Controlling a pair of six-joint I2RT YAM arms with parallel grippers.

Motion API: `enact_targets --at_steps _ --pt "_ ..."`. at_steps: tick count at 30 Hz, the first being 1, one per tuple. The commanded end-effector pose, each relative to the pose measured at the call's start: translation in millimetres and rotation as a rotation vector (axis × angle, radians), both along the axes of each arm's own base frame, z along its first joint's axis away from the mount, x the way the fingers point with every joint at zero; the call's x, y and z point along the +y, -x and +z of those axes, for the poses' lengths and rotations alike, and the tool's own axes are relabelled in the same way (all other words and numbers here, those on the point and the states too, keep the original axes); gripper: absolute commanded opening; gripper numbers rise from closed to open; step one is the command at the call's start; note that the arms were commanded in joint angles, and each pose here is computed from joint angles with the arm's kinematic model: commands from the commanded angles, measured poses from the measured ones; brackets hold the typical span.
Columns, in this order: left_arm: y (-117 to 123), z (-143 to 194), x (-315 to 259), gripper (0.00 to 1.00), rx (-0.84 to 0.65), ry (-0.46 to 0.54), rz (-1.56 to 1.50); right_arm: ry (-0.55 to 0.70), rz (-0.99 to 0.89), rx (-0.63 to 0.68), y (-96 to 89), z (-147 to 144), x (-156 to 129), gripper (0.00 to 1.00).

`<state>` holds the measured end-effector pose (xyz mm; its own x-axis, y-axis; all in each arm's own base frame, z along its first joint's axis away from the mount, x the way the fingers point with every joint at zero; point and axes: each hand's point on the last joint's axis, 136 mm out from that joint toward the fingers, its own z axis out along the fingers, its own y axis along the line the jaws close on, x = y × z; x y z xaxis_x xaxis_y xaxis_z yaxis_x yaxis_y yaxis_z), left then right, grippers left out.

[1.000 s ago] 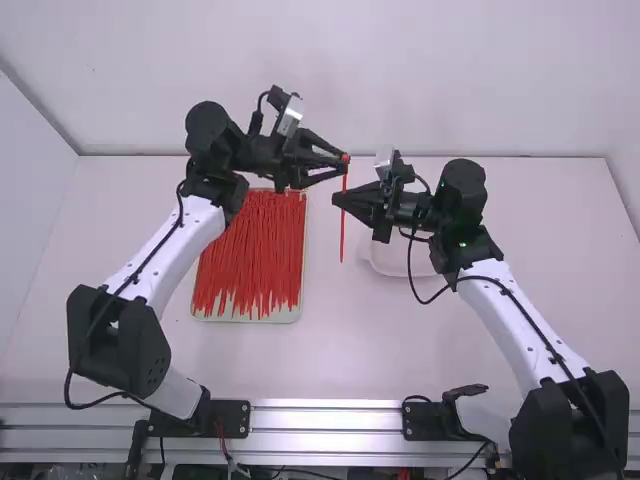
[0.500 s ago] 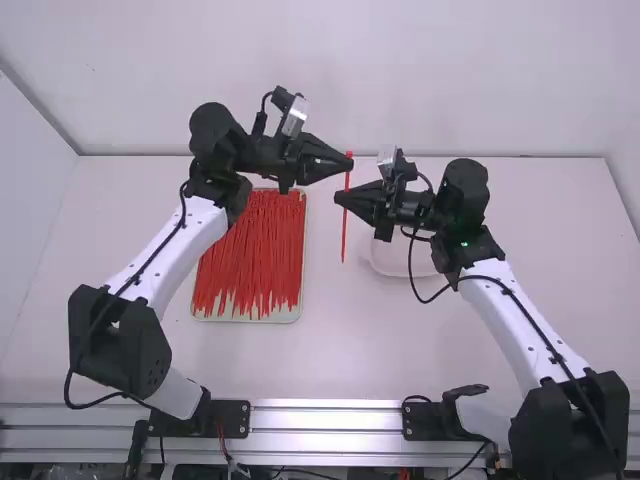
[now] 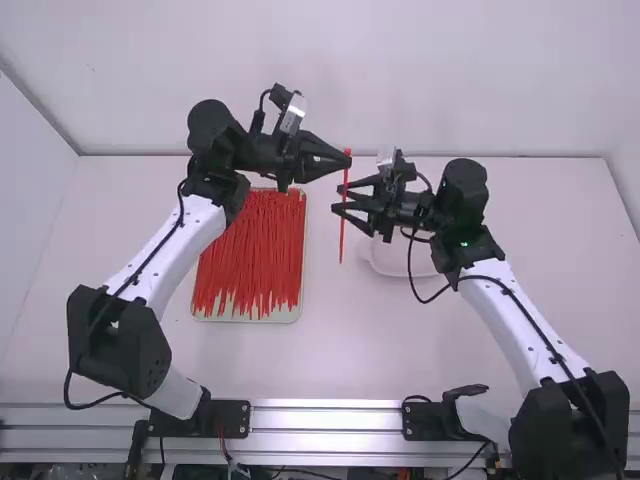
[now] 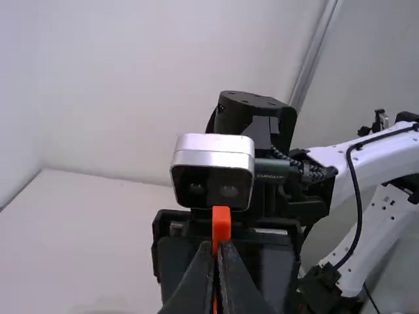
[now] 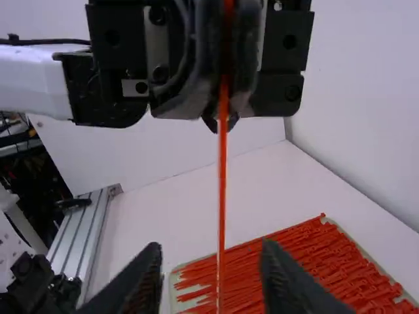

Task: Fasten the cable tie

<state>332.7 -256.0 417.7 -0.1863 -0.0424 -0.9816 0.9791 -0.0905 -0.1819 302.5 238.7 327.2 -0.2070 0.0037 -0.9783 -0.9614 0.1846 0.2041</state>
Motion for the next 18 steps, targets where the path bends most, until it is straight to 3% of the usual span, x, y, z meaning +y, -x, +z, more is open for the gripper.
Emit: enact_targets --at_steps 1,2,6,18 --pt "-0.4 17.3 4.5 0.02 -0.048 0.015 0.018 -0.008 0.004 -0.031 -1.2 13.3 -0.1 0.71" --pt "-0.2 18.5 4.5 0.02 -0.054 0.016 0.018 -0.008 0.004 -0.031 -1.2 13.3 -0.1 0.82" --pt "0.1 24.1 5.2 0.02 -0.062 0.018 0.020 -0.003 0.001 -0.015 -1.8 10.6 -1.1 0.87" --pt "-17.8 64.9 30.9 0.02 -0.038 0.041 0.132 0.072 0.034 0.002 7.6 -16.6 4.1 0.87"
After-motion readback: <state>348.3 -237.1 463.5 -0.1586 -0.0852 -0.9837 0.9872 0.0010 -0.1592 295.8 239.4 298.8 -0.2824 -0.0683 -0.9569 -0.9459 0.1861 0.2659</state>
